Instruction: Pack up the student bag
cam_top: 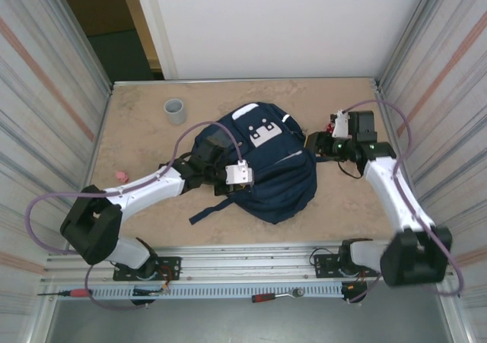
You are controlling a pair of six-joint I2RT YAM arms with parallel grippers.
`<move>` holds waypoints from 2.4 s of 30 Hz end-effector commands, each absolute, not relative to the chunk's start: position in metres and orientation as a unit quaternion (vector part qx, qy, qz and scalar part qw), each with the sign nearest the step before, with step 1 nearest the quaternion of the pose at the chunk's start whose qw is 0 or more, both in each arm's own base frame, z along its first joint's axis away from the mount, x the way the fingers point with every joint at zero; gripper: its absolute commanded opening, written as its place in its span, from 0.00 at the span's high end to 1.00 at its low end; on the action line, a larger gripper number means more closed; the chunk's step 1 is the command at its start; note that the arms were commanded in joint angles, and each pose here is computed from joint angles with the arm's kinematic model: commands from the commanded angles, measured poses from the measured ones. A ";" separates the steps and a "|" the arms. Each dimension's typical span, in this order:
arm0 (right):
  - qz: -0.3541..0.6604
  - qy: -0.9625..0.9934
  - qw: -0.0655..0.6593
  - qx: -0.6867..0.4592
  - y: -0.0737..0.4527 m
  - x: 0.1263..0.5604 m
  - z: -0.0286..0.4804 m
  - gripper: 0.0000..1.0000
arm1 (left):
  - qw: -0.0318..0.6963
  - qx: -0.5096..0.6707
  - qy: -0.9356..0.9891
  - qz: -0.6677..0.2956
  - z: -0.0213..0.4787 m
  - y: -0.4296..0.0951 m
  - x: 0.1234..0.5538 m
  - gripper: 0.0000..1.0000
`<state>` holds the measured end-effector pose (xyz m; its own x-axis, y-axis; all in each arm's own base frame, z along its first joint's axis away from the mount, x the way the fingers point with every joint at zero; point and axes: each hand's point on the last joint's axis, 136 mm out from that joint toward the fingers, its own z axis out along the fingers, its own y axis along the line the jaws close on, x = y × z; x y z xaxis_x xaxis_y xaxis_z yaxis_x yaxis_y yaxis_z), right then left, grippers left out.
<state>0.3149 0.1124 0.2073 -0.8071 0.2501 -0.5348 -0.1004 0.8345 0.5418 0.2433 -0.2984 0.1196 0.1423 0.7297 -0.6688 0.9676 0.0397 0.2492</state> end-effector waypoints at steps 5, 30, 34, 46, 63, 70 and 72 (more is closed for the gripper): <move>0.180 0.927 0.328 -0.011 0.147 0.246 0.189 0.52 | 0.321 0.609 0.668 -0.282 0.142 -0.319 0.228 1.00; 0.063 0.894 0.401 -0.190 0.266 0.230 0.164 0.51 | 0.279 0.575 0.681 -0.357 0.148 -0.330 0.226 1.00; 0.033 0.905 0.389 -0.169 0.247 0.237 0.162 0.84 | 0.277 0.580 0.689 -0.335 0.141 -0.324 0.229 1.00; 0.042 0.944 0.292 -0.149 0.183 0.235 0.154 1.00 | 0.272 0.586 0.717 -0.261 0.119 -0.298 0.246 1.00; 0.107 0.966 0.225 -0.077 0.145 0.245 0.136 1.00 | 0.284 0.556 0.742 -0.243 0.125 -0.287 0.255 0.98; 0.148 0.959 0.234 -0.064 0.157 0.243 0.133 1.00 | 0.348 0.340 0.824 -0.292 0.178 -0.277 0.272 0.42; 0.152 0.959 0.231 -0.064 0.159 0.241 0.132 1.00 | 0.347 0.264 0.855 -0.282 0.178 -0.262 0.275 0.38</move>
<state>0.2436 0.1579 0.1302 -0.8840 -0.0818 -0.4604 -0.2081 0.9505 0.2307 0.2603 -0.2799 0.1622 -0.4361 0.4866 -0.7570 0.8493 0.5007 -0.1674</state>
